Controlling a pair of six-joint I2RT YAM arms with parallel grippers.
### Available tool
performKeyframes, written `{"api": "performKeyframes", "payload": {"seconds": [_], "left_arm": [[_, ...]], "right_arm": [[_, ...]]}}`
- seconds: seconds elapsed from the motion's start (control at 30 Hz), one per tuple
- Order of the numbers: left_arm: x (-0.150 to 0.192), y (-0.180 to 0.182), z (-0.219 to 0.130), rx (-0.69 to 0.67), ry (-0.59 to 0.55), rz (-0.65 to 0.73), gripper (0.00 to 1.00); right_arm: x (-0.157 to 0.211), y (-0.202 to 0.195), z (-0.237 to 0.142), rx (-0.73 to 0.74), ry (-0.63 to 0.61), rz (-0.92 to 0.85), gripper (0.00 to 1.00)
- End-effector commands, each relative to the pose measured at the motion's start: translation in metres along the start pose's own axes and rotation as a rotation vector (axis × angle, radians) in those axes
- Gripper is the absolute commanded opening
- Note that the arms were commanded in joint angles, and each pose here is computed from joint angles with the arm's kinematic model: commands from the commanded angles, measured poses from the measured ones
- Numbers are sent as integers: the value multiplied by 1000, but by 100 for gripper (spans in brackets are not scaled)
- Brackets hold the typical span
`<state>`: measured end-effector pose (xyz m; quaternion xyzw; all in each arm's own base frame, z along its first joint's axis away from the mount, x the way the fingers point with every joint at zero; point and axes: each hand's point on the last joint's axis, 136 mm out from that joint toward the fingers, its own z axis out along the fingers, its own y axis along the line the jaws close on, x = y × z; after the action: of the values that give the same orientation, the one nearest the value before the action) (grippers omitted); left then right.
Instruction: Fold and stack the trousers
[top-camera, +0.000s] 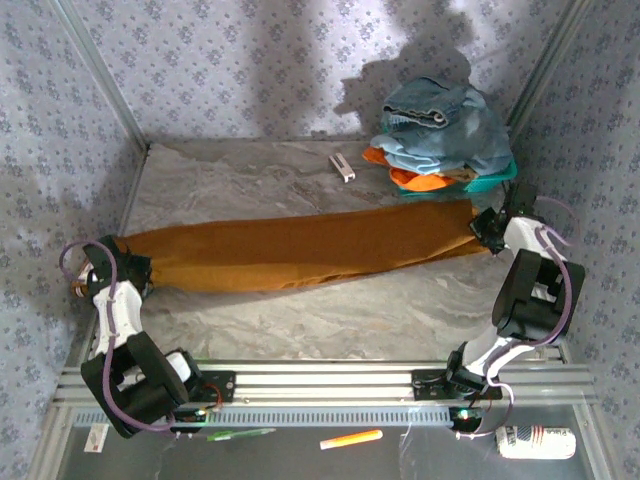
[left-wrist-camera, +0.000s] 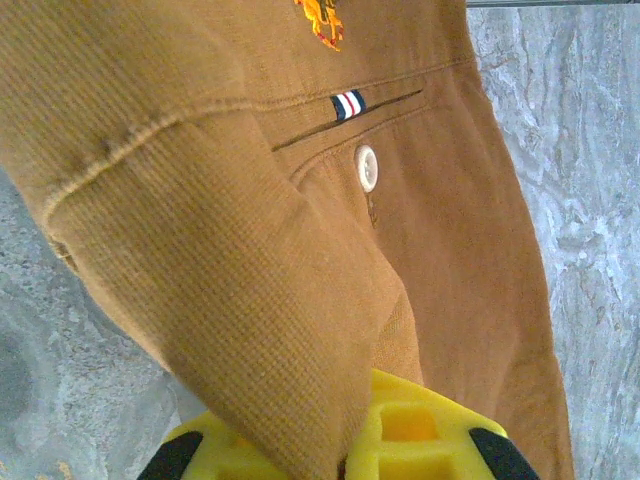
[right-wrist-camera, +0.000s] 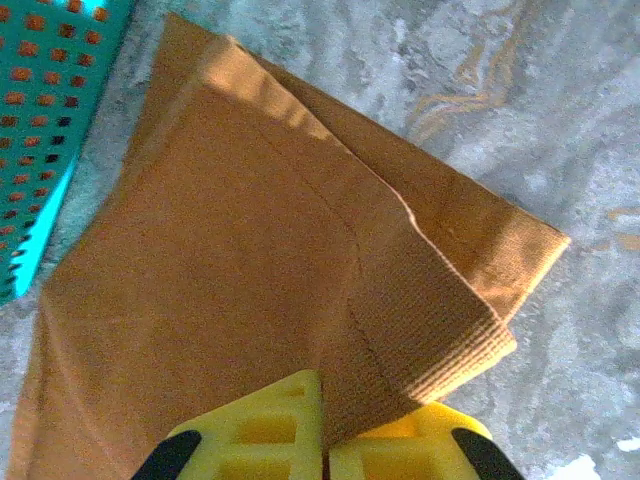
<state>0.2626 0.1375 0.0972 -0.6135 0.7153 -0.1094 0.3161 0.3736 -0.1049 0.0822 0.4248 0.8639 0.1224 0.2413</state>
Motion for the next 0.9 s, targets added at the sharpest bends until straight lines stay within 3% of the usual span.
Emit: {"api": "performKeyframes", "payload": {"seconds": [0.0, 0.07, 0.2, 0.37, 0.57, 0.7, 0.87], "left_arm": [[-7, -12, -4, 63, -25, -14, 0], [-7, -10, -5, 60, -30, -15, 0], [-11, -3, -10, 35, -62, -25, 0], [-22, -11, -13, 36, -75, -49, 0], [-28, -20, -12, 55, -84, -64, 0], [-24, -14, -8, 39, -71, -53, 0], [-14, 1, 1, 19, -47, -64, 0]], "right_arm": [[-3, -13, -3, 100, 4, -14, 28], [10, -25, 1, 146, 56, 10, 43], [30, -43, -4, 185, 93, 35, 55], [23, -54, -40, 243, 3, 47, 61], [-7, -19, -83, 199, -190, -11, 66], [-34, 13, -51, 151, -100, -109, 60], [-56, 40, 17, 77, -10, -208, 54]]}}
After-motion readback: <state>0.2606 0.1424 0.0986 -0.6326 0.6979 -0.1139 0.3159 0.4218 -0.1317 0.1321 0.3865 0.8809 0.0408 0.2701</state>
